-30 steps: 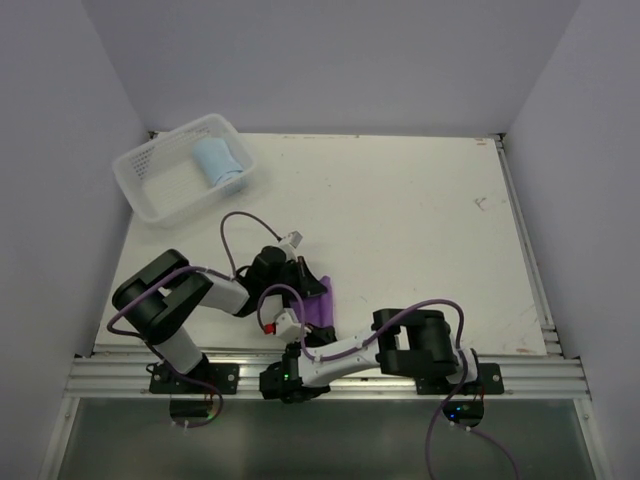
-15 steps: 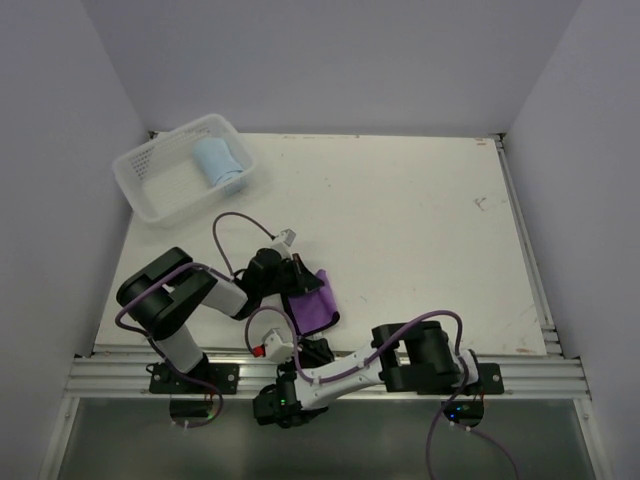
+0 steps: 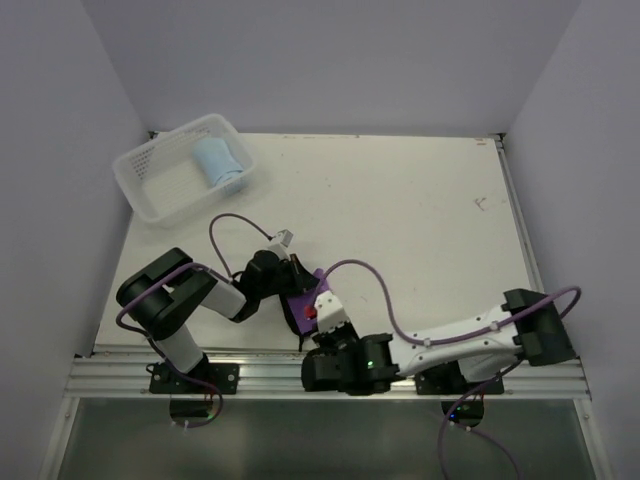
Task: Roll the towels
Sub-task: Roll the towel
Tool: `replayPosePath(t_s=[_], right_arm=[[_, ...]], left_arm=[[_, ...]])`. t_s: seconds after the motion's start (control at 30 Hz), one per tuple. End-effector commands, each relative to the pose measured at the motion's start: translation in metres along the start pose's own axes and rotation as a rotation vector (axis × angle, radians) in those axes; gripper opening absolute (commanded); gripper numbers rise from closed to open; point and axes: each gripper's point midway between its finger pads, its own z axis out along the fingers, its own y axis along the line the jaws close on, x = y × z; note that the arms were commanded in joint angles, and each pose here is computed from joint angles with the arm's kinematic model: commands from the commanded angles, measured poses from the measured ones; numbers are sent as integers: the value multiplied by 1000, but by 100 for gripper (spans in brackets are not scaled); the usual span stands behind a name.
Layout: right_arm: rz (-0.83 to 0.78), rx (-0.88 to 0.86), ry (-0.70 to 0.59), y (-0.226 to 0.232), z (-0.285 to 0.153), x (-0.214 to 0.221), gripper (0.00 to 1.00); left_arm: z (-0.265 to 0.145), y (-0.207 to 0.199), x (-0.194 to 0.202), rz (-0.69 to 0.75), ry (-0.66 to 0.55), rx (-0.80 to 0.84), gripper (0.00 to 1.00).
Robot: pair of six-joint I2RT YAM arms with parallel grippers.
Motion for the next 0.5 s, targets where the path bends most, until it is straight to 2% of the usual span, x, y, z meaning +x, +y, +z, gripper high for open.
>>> replayPosePath(t_s=[0.0, 0.03, 0.07, 0.1, 0.27, 0.47], right_arm=[[298, -140, -17, -4, 6, -30, 25], [308, -148, 11, -14, 15, -15, 24], [411, -206, -25, -16, 13, -32, 19], [443, -197, 13, -29, 26, -21, 15], [532, -226, 25, -46, 45, -31, 0], [639, -269, 60, -41, 71, -33, 0]], left_arm=[[-5, 31, 6, 37, -2, -102, 0], [-5, 31, 5, 37, -6, -101, 0], [-5, 31, 5, 37, -6, -101, 0], [-5, 31, 6, 38, -4, -102, 0], [-6, 29, 5, 42, -9, -96, 0], [-9, 27, 3, 47, -23, -87, 0]])
